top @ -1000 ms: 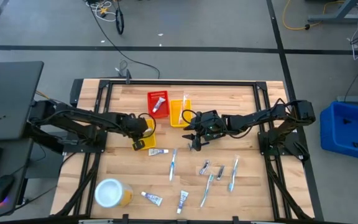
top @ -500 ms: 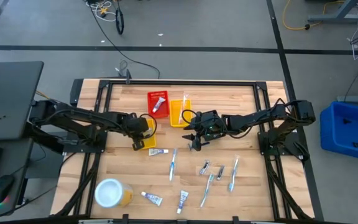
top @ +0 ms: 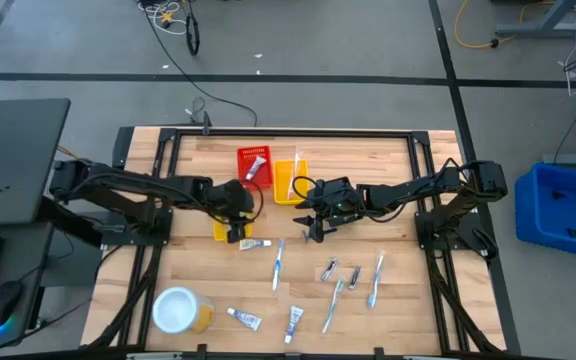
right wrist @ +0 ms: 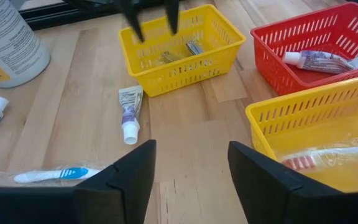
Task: Pick & Place Travel size toiletries
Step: Put the toothpaste into the red bin
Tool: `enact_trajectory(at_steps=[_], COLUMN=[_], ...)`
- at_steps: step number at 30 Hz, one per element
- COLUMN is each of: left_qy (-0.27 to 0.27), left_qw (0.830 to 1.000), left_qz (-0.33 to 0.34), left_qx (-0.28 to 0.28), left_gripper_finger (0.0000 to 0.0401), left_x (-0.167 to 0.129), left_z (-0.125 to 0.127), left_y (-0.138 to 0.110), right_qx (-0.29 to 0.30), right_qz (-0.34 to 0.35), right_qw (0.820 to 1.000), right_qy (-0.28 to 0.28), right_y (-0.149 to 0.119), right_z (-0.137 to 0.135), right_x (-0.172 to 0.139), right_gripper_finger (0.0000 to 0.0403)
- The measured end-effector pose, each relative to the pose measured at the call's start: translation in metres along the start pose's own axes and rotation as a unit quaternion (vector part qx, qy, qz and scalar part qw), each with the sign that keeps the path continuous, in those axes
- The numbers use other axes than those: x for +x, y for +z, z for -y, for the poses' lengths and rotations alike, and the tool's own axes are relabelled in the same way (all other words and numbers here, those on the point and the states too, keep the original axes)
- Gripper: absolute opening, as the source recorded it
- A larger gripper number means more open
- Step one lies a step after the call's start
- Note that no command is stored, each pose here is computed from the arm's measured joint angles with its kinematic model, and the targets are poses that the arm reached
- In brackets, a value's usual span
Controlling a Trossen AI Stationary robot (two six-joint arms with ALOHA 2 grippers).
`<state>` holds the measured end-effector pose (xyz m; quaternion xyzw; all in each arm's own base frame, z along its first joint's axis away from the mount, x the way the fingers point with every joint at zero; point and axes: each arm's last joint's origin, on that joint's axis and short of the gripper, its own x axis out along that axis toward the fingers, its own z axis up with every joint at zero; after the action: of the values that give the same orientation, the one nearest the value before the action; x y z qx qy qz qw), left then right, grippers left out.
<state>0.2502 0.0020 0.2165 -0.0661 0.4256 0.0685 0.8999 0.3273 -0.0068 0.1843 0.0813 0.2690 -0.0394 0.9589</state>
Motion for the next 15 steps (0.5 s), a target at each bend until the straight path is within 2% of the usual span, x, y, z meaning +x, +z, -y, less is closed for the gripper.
enact_trajectory(at_steps=[4, 15], left_qy=[-0.016, -0.038], left_qw=[1.000, 0.994], left_qz=[0.003, -0.057], left_qx=[0.024, 0.084], left_gripper_finger=[0.0154, 0.0154], left_x=[0.015, 0.064], left_z=[0.014, 0.042], left_y=[0.000, 0.003], right_qx=[0.000, 0.000], right_qz=[0.000, 0.000], right_qw=[1.000, 1.000], right_qy=[0.000, 0.000], right_y=[0.000, 0.000], right_z=[0.000, 0.000], right_x=[0.000, 0.000], right_gripper_finger=[0.0200, 0.0190])
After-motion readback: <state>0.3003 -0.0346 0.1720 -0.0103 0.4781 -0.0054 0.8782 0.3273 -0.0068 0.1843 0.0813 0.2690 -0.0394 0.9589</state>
